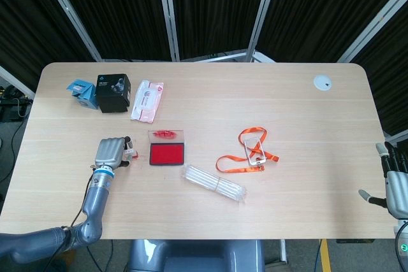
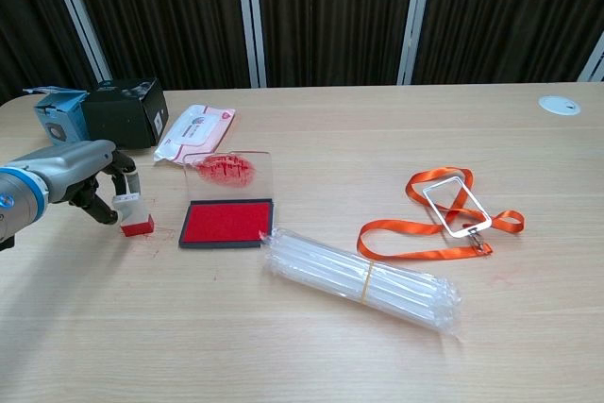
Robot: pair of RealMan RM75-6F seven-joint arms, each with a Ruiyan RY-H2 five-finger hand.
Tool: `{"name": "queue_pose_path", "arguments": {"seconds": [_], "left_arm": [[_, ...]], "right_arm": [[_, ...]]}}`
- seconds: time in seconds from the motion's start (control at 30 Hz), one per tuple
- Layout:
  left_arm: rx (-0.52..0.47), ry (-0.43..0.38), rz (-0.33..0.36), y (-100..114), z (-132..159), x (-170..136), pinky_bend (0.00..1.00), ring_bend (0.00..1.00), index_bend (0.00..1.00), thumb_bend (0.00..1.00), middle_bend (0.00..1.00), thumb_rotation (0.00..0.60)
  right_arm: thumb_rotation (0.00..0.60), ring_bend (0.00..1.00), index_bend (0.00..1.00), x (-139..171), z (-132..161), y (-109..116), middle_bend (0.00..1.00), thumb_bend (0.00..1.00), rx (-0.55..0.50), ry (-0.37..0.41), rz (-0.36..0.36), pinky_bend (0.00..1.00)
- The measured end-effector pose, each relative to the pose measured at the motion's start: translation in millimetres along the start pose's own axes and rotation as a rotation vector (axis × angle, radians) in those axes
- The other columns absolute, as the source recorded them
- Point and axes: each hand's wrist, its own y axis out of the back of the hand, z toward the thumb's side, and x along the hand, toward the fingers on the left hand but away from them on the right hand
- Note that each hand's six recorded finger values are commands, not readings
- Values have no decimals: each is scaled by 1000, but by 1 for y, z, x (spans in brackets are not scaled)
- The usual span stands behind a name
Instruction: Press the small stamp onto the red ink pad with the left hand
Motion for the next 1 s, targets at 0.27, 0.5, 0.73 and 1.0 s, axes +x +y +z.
{"name": "queue_pose_path", "arguments": {"seconds": [0.27,0.5,0.73,1.0], "left_arm": [[1,7,-3,-2,-2,3,870,819,458,348,456,600],[6,9,-2,-3,-2,3,871,820,520,370,511,600],[2,5,4,1,-2,3,870,820,529,375,517,600],[-34,-38,8,13,6,-3,870,820,550,376,527,600]], "right_arm": [[600,0,0,-1,0,0,0,0,1,-3,-1,0],[600,0,0,-1,-1,-1,0,0,0,-5,1,0],[600,0,0,-1,-1,-2,0,0,-1,-6,4,0],[600,0,0,-2,-1,-2,0,0,-5,-9,7,0]]}}
